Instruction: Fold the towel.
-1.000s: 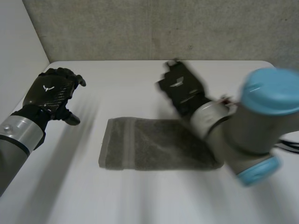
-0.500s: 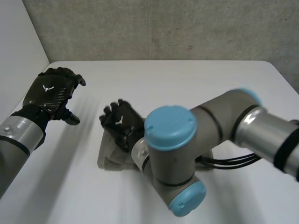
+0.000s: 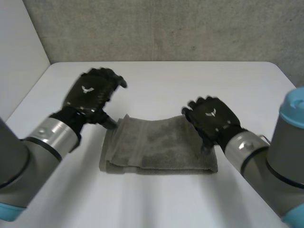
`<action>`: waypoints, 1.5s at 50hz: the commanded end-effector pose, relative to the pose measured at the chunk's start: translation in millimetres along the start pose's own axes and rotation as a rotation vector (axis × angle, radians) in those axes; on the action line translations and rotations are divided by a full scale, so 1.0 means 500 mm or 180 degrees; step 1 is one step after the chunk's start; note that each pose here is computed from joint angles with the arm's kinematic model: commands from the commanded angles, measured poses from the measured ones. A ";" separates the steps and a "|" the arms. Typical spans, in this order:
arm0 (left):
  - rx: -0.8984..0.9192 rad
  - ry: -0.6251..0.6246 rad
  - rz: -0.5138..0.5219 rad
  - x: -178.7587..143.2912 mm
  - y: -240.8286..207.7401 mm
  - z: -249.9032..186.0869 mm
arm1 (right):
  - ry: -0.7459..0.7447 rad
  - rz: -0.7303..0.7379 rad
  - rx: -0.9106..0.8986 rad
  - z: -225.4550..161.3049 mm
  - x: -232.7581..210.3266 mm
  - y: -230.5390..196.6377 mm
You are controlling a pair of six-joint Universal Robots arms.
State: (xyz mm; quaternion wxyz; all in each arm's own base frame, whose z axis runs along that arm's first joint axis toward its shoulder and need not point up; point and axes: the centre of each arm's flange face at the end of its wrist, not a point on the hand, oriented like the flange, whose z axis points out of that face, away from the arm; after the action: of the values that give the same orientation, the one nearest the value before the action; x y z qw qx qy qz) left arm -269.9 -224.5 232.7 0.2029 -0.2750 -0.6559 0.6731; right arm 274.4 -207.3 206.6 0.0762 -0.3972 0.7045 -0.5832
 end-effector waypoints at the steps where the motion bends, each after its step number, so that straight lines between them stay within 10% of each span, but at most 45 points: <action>1: -0.0236 0.0004 -0.0014 0.030 0.056 0.013 | -0.0002 0.0072 -0.0183 -0.009 0.000 0.084; 37: -0.0237 -0.0208 -0.0022 0.017 0.064 0.013 | 0.0131 0.0166 -0.0301 0.028 0.023 0.185; 51: -0.0128 -0.0274 -0.0003 0.005 0.039 0.002 | 0.0560 -0.0616 0.0195 0.008 0.135 0.068; 75: -0.0133 -0.0377 -0.0023 -0.008 0.039 -0.007 | -0.1135 -0.0914 0.0577 -0.003 -0.256 0.016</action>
State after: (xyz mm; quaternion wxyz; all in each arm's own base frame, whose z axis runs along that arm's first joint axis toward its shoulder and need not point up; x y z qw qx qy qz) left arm -262.9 -227.2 215.0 0.1598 -0.2357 -0.6803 0.6754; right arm 352.8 -133.2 174.3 0.1433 -0.5643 0.5545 -0.5946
